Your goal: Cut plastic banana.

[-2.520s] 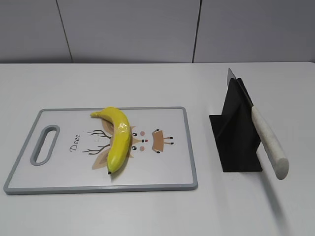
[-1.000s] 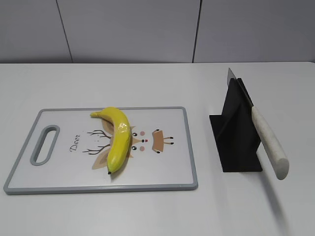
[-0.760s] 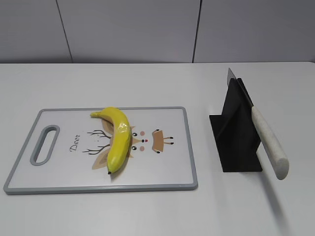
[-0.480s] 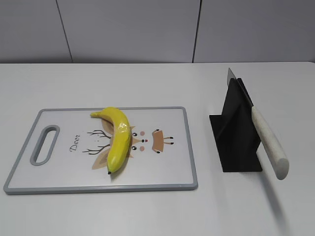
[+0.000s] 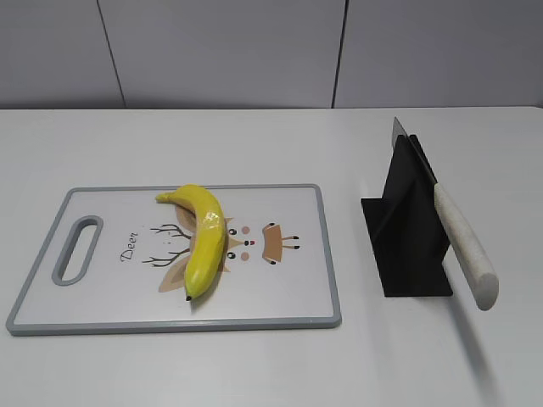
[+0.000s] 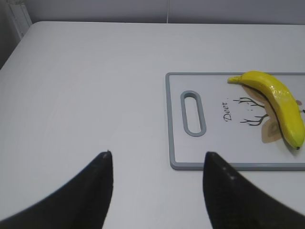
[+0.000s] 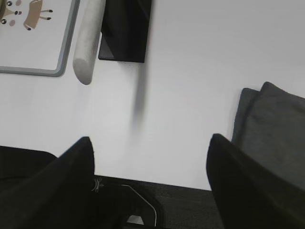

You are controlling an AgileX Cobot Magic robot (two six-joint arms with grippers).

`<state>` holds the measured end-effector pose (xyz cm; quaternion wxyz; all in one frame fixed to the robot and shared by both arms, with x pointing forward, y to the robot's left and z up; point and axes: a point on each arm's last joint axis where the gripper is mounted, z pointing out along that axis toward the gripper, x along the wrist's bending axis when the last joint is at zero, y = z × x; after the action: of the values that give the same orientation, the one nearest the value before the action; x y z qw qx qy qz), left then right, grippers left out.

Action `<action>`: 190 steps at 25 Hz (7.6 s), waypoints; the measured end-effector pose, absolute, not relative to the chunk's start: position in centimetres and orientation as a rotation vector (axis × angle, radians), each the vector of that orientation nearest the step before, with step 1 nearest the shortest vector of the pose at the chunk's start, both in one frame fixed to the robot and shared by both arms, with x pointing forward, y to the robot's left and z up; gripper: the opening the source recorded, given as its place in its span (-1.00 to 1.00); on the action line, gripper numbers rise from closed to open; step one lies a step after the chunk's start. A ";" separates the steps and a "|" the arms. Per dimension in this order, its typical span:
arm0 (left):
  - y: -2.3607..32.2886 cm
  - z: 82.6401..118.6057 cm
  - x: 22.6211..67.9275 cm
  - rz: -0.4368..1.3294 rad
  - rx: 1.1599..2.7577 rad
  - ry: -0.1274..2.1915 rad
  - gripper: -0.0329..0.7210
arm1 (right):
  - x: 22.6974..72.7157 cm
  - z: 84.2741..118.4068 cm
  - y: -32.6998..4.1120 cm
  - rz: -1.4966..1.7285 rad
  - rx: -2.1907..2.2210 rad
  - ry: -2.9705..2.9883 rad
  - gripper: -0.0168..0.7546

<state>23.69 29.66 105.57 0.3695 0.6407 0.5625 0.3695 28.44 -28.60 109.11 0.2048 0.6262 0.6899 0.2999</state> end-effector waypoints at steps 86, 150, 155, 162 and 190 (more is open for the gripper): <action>29.7 105.6 23.7 0.948 1.644 1.444 0.57 | 49.0 100.1 -17.8 0.149 2.229 2.248 -0.51; 29.7 105.6 23.7 0.948 1.644 1.444 0.55 | 49.9 114.1 -18.7 0.566 2.027 2.029 -0.52; 29.7 105.6 23.7 0.948 1.644 1.444 0.55 | 49.9 114.2 -18.7 0.559 2.002 2.047 -0.52; 29.7 105.6 23.7 0.952 1.640 1.440 0.55 | 50.5 115.8 -18.3 0.653 1.684 2.181 -0.52; 24.8 115.0 40.4 0.697 2.234 0.635 0.64 | 53.0 107.2 -12.1 1.083 0.540 2.787 -0.52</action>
<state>40.35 24.80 115.04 0.3508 0.8628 0.2451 0.2693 52.96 -12.13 107.15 0.0517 0.1776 0.9160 0.3560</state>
